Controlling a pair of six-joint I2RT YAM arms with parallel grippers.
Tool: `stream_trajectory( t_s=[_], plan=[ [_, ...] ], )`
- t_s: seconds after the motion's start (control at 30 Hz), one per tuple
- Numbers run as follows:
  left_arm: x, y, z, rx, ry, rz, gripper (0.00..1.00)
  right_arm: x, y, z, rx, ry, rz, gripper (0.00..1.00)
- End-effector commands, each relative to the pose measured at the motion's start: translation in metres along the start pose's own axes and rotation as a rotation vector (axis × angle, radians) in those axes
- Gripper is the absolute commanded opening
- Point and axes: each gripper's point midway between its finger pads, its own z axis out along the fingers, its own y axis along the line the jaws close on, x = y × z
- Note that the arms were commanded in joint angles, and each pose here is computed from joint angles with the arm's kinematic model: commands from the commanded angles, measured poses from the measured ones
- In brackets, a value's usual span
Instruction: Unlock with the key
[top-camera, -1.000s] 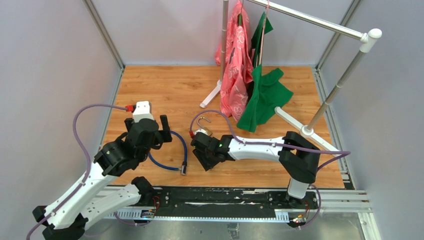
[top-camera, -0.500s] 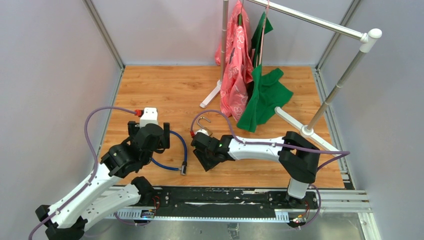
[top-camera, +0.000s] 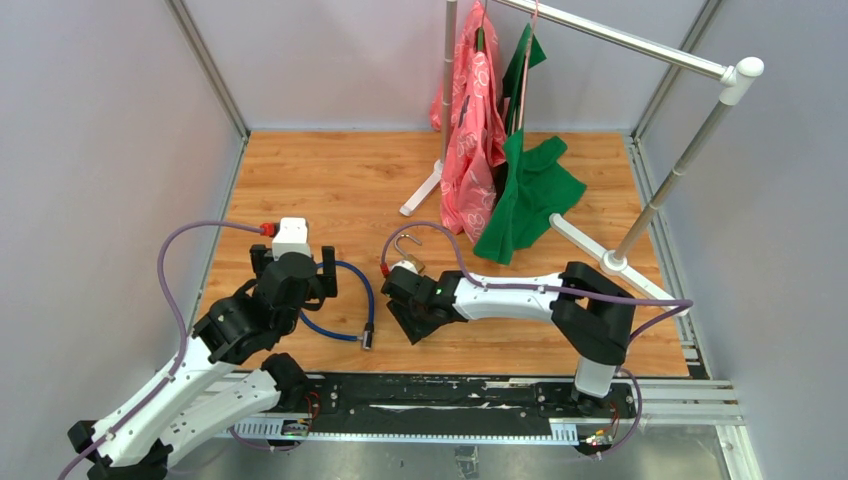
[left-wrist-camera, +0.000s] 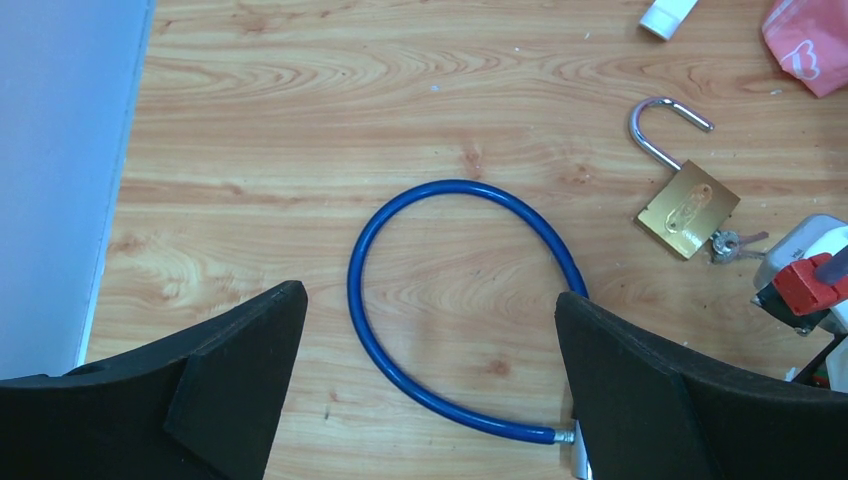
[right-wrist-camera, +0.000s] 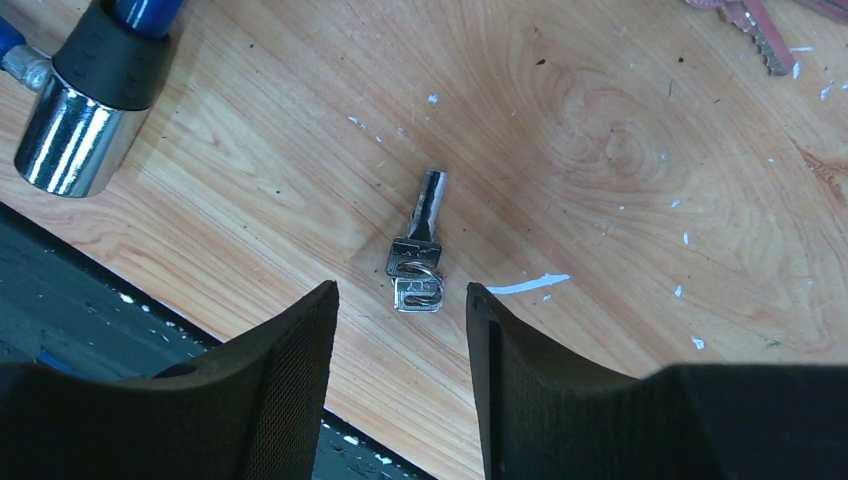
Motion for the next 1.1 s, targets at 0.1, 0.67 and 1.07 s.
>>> stream_trajectory(
  t_s=[0.1, 0.67, 1.07],
  plan=[
    [-0.002, 0.001, 0.002, -0.007, -0.016, -0.015, 1.0, 0.006, -0.008, 0.006, 0.032, 0.037, 0.007, 0.51],
    [-0.001, 0.0, 0.003, -0.006, -0.009, -0.01, 1.0, 0.003, -0.005, 0.017, 0.029, 0.054, -0.013, 0.39],
    [-0.001, -0.001, 0.003, -0.007, -0.008, -0.008, 1.0, 0.023, -0.017, 0.025, 0.069, 0.096, -0.022, 0.21]
  ],
)
